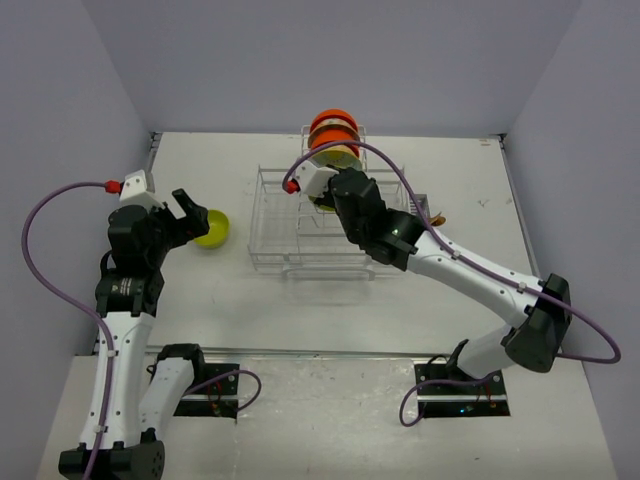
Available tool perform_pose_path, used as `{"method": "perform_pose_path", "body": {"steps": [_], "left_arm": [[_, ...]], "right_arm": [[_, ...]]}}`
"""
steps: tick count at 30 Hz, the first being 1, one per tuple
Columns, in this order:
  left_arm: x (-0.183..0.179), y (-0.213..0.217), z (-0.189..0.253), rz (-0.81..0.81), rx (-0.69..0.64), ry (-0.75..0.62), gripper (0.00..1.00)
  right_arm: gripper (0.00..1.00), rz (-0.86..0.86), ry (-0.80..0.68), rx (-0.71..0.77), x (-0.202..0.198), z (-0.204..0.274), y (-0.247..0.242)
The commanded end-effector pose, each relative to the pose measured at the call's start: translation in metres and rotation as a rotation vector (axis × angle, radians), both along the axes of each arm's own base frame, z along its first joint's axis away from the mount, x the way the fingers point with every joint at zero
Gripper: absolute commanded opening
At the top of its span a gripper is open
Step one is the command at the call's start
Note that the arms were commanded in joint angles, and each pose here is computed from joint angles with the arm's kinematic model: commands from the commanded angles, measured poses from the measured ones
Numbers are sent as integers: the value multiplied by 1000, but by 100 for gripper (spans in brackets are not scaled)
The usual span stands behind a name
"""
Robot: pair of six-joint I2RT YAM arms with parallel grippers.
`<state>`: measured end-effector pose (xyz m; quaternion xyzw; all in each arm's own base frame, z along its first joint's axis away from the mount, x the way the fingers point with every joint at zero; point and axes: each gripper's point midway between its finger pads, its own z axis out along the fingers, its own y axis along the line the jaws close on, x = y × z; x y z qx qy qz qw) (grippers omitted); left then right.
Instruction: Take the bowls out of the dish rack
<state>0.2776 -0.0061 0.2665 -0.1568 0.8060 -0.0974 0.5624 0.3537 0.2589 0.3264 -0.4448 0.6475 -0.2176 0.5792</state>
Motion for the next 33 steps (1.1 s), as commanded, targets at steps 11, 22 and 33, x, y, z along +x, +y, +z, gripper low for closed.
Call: {"method": "perform_pose_path", "body": {"steps": [11,22,33], "left_arm": [[2,-3,21,-27,14,-48,100],[2,-26,75,-156,-15,-144,100],[-2,-148,203,-707,-16,-381,100]], "right_arm": [[0,-35,-91,158,-13,37,-15],[0,-32,-126,345,-30,75,-31],[0,-144,340,810,-52,94,6]]}}
